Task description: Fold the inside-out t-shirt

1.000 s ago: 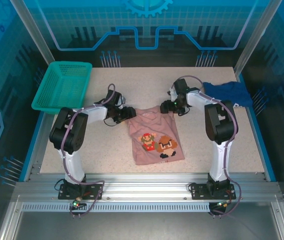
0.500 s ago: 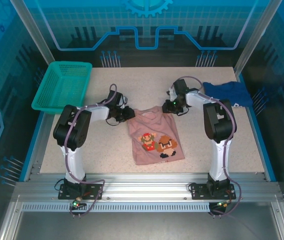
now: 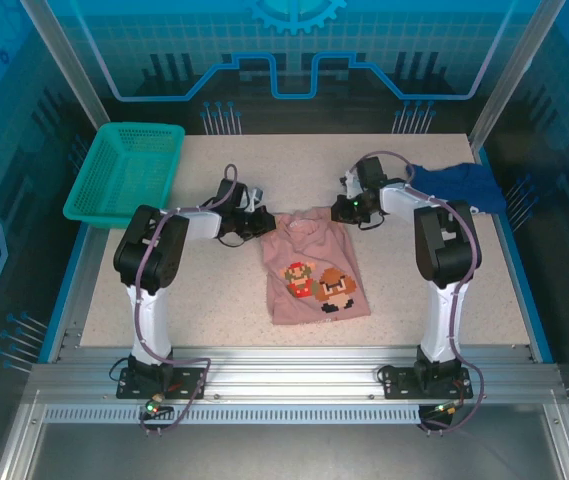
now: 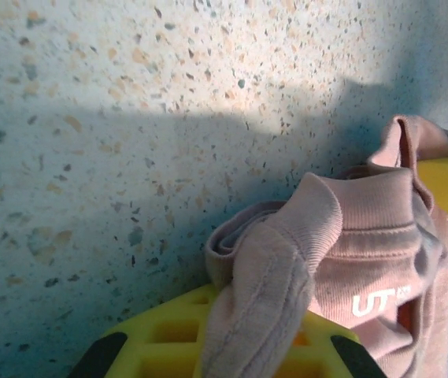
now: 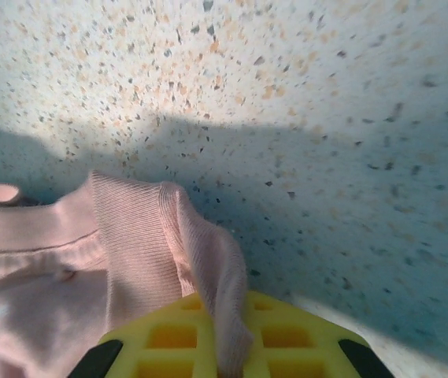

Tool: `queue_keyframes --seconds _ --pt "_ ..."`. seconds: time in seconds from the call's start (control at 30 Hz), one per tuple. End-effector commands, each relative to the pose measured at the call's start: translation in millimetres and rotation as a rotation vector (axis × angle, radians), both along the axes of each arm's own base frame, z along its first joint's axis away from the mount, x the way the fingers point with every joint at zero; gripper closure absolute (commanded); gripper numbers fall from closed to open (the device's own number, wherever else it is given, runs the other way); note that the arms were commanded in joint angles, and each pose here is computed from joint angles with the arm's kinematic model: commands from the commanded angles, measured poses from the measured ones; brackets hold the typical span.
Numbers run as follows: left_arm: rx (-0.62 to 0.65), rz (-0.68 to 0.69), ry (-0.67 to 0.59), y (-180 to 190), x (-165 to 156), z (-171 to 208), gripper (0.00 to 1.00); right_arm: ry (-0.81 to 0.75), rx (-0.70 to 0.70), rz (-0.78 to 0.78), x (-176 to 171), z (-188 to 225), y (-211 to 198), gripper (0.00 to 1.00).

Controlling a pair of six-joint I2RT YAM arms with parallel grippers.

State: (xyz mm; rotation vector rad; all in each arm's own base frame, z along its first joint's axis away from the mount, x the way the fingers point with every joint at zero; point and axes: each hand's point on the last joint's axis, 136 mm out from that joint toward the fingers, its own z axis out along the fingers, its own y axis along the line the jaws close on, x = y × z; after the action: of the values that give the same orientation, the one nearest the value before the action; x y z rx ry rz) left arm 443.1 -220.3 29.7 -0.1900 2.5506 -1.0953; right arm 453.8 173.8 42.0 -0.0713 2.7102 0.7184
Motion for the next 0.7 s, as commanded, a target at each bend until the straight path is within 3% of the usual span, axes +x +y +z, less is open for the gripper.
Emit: queue_keyframes --seconds 0.0,0.2,0.37,0.67 --pt "-0.056 -0.038 -0.123 -1.4 16.6 46.7 1.0 -0.138 0.053 -0.011 14.1 49.6 -5.8 1.0" --pt "-0.055 -0.03 -0.204 7.3 27.0 74.3 1.0 -0.231 0.092 -0.021 21.4 82.4 -7.1 1.0" --pt "-0.053 -0.023 -0.323 11.1 52.8 121.1 1.0 -0.321 0.123 -0.032 44.6 119.8 -3.0 1.0" --pt "-0.005 0.015 -0.648 37.0 119.3 260.1 1.0 -0.552 0.174 -0.038 112.7 237.4 -10.3 1.0"
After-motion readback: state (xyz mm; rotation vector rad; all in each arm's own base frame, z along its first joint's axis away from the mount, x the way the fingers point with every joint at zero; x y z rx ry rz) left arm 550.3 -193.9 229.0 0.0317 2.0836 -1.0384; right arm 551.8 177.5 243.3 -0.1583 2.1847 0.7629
